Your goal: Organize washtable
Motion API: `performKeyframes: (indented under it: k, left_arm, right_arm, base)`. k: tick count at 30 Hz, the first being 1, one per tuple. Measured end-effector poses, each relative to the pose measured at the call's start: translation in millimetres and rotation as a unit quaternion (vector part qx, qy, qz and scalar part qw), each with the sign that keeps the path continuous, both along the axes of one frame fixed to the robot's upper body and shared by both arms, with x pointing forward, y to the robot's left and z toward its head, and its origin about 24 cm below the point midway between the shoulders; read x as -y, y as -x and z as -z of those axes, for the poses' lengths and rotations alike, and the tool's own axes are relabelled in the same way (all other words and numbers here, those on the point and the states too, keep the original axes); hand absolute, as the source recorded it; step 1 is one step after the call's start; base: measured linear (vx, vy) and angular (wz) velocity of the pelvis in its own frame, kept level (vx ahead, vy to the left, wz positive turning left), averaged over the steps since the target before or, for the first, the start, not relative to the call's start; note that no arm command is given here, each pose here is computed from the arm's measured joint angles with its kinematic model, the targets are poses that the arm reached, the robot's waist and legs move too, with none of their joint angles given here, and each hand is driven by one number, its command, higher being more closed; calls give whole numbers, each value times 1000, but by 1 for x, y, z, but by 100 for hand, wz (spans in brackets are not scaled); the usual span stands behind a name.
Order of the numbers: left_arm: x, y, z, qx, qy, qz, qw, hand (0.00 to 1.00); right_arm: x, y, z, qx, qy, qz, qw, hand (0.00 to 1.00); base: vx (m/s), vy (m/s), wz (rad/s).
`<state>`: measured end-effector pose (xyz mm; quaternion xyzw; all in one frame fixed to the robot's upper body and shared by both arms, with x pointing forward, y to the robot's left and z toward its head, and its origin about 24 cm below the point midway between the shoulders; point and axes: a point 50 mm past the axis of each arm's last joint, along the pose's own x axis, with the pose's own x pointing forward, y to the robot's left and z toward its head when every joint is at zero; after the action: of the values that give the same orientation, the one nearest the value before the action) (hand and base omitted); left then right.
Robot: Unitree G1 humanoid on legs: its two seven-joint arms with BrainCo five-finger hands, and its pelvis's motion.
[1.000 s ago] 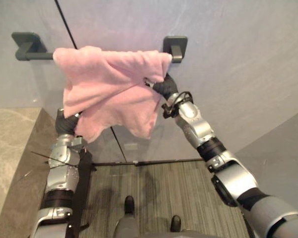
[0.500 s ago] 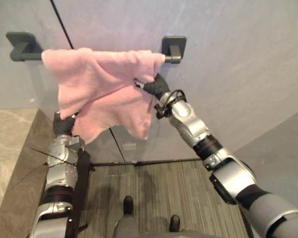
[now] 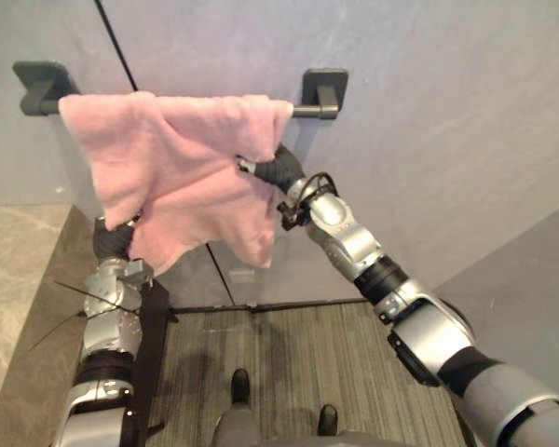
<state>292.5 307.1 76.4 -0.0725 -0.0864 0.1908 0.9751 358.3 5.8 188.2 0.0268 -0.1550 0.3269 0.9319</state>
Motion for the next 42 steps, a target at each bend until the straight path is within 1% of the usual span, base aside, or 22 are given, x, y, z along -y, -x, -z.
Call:
performKeyframes:
  k: [13, 14, 23, 24, 26, 29, 32, 34, 42]
  left_arm:
    - [0, 0, -1, 0, -6, 1, 1000, 100]
    - [0, 0, -1, 0, -6, 1, 1000, 100]
    - [0, 0, -2, 1, -6, 0, 1000, 100]
    - [-1, 0, -2, 1, -5, -2, 1000, 0]
    - [-5, 2, -2, 2, -1, -12, 1000, 0]
    - [-17, 10, -1, 2, 8, -45, 999, 0]
    - [-28, 19, 3, -12, 1, -67, 998, 0]
    - [-29, 20, 4, -15, 3, -70, 997, 0]
    - [-31, 28, 14, -35, 2, -74, 997, 0]
  right_arm:
    - [5, -1, 6, -10, -9, 5, 1000, 100]
    - [5, -2, 6, -11, -10, 6, 1000, 0]
    - [13, -7, 12, -47, -40, 16, 998, 0]
    - [14, -8, 12, -51, -44, 16, 998, 0]
    - [16, -8, 14, -55, -47, 17, 997, 0]
    - [29, -11, 23, -69, -49, 30, 996, 0]
    - [39, -12, 30, -75, -43, 40, 995, 0]
    - [43, -13, 30, -73, -38, 42, 996, 0]
    - [48, -8, 20, -48, -43, 33, 997, 0]
  base:
    - [0, 0, 0]
    - [0, 0, 0]
    - [0, 0, 0]
    - [0, 0, 0]
    - [0, 0, 0]
    - [0, 0, 0]
    - [0, 0, 0]
    - [0, 0, 0]
    - [0, 0, 0]
